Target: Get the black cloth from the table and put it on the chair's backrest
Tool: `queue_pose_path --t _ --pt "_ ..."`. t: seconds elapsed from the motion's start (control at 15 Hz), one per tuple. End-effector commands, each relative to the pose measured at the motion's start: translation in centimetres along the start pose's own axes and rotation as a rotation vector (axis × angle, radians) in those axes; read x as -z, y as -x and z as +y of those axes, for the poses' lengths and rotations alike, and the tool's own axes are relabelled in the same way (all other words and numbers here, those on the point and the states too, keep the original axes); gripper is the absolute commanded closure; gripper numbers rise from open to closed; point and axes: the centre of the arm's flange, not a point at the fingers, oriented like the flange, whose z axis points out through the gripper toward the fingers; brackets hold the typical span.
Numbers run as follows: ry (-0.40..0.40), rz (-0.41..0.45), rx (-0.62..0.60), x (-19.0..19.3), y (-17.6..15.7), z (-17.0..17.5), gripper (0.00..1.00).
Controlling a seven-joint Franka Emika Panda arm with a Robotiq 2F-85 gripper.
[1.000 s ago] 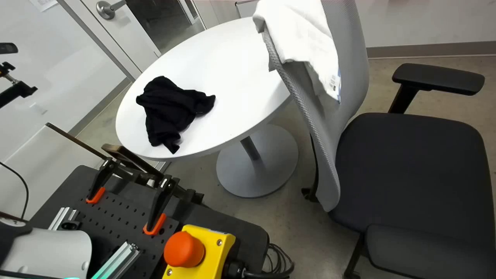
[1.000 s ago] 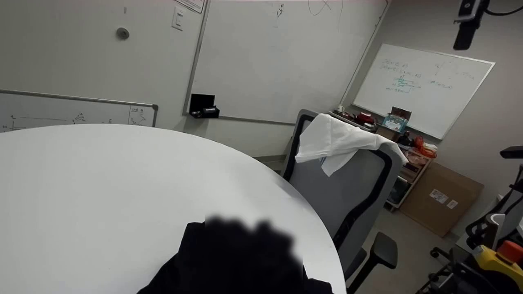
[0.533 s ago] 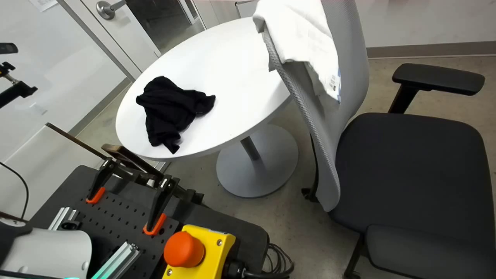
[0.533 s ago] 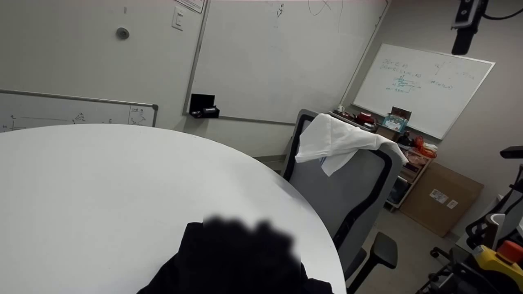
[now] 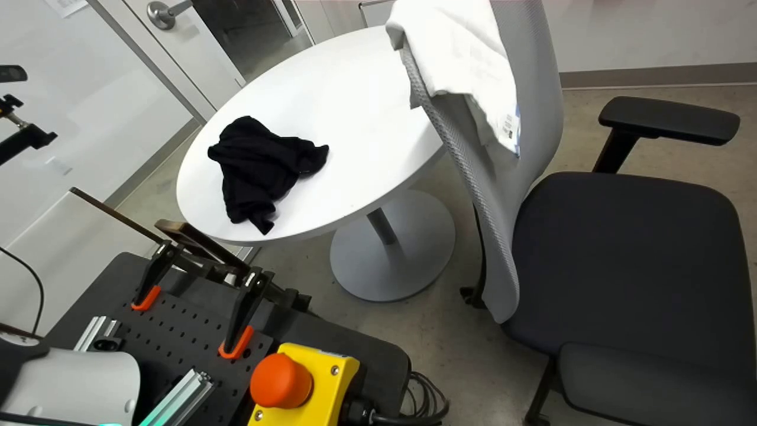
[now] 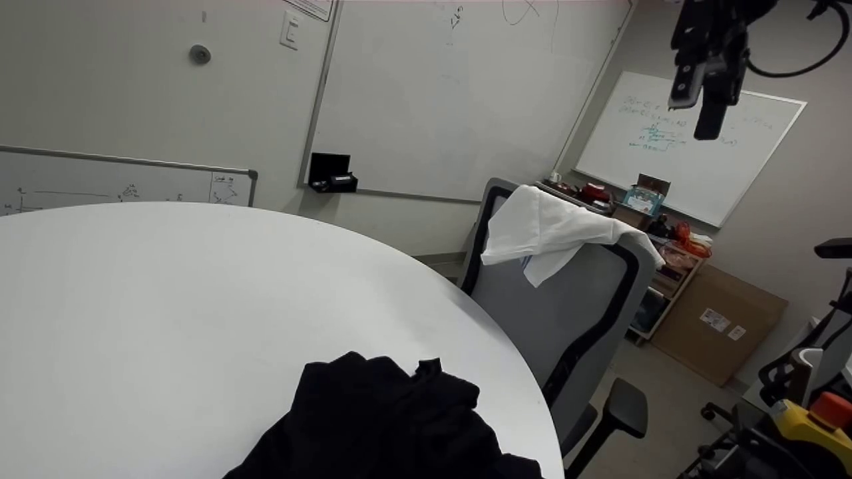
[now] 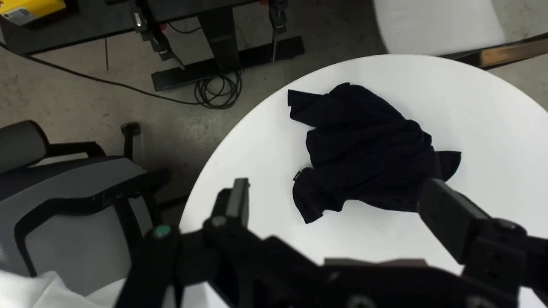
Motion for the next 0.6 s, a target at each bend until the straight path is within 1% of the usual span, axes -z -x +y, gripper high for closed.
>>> queue_pose_path --t 0.0,0.27,0.53 --pt "-0.033 -0.011 -0.086 -3.5 -1.8 -1.4 0.00" --pt "-0.030 0.023 -0.185 -8.0 -4.0 -2.5 0.00" --pt "-0.011 0.037 -0.251 -12.9 -6.1 -3.6 0.00"
